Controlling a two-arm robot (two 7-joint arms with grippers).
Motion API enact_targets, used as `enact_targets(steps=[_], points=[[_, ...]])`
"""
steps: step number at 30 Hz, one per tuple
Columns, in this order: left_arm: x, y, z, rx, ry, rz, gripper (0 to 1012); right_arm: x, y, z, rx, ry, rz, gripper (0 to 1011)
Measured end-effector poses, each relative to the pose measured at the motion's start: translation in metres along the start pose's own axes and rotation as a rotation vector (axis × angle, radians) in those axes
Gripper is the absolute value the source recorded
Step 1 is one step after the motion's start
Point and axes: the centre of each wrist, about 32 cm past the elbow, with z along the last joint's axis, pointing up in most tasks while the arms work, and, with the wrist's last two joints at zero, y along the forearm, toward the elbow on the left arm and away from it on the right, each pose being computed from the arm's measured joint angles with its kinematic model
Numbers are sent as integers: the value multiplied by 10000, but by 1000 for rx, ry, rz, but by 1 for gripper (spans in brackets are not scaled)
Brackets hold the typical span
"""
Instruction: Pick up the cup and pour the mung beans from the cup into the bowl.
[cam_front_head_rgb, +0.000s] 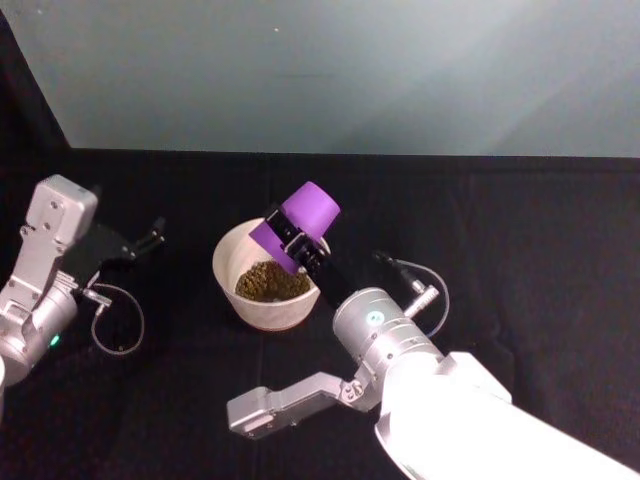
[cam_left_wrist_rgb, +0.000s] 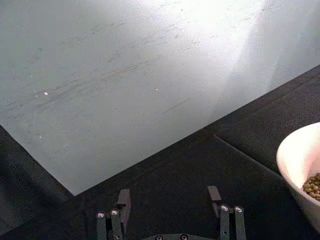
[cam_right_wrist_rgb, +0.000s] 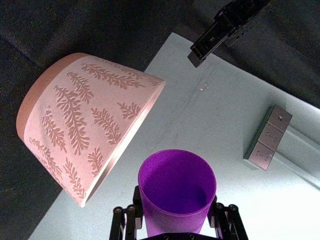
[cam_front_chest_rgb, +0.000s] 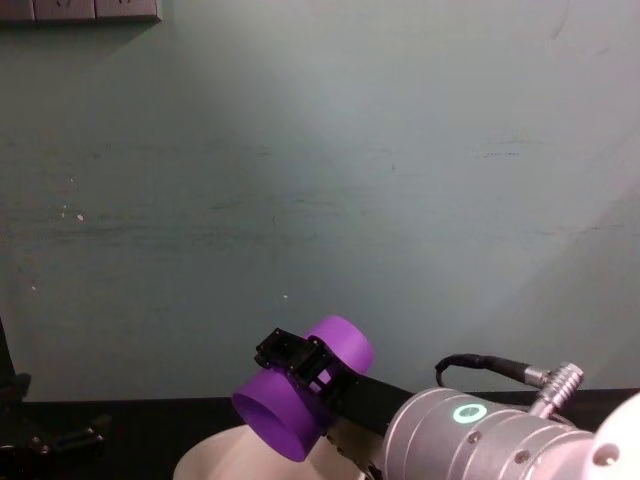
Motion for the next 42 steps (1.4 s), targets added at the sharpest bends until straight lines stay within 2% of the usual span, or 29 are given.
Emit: enact_targets(steps=[4, 10, 12, 15, 16, 17, 18, 19, 23, 24, 26, 27, 29, 30, 31, 32, 34, 35, 38, 39, 41, 42], points=[[0, 0, 0, 0, 0, 0, 1000, -1, -9, 11, -4, -27, -2, 718], [0, 0, 0, 0, 0, 0, 1000, 10, -16, 4, -6, -23, -3, 717], [0, 0, 0, 0, 0, 0, 1000, 6, -26, -10, -6, 3, 1, 718], [0, 0, 0, 0, 0, 0, 1000, -8, -48, -52, -9, 80, -2, 717], [0, 0, 0, 0, 0, 0, 1000, -13, -56, -73, -9, 115, -1, 717], [0, 0, 0, 0, 0, 0, 1000, -30, -73, -120, -8, 193, 0, 718], [0, 0, 0, 0, 0, 0, 1000, -41, -80, -145, -9, 233, 1, 718], [0, 0, 0, 0, 0, 0, 1000, -74, -100, -199, -14, 313, 2, 717], [0, 0, 0, 0, 0, 0, 1000, -150, -142, -313, -12, 487, -2, 717], [0, 0, 0, 0, 0, 0, 1000, -197, -163, -381, -8, 577, -4, 717], [0, 0, 0, 0, 0, 0, 1000, -246, -183, -443, 3, 675, -6, 717], [0, 0, 0, 0, 0, 0, 1000, -298, -198, -512, 6, 764, -8, 717], [0, 0, 0, 0, 0, 0, 1000, -339, -212, -562, 11, 838, -13, 717], [0, 0, 0, 0, 0, 0, 1000, -388, -227, -611, 10, 909, -16, 718], [0, 0, 0, 0, 0, 0, 1000, -412, -233, -632, 12, 943, -17, 717], [0, 0, 0, 0, 0, 0, 1000, -457, -249, -671, 10, 1002, -17, 717], [0, 0, 0, 0, 0, 0, 1000, -501, -262, -708, 11, 1061, -18, 717], [0, 0, 0, 0, 0, 0, 1000, -540, -271, -739, 13, 1115, -15, 717], [0, 0, 0, 0, 0, 0, 1000, -588, -283, -775, 21, 1189, -8, 717], [0, 0, 0, 0, 0, 0, 1000, -623, -290, -799, 28, 1245, -3, 717], [0, 0, 0, 0, 0, 0, 1000, -659, -293, -818, 39, 1303, 5, 718], [0, 0, 0, 0, 0, 0, 1000, -698, -292, -834, 52, 1364, 12, 717]])
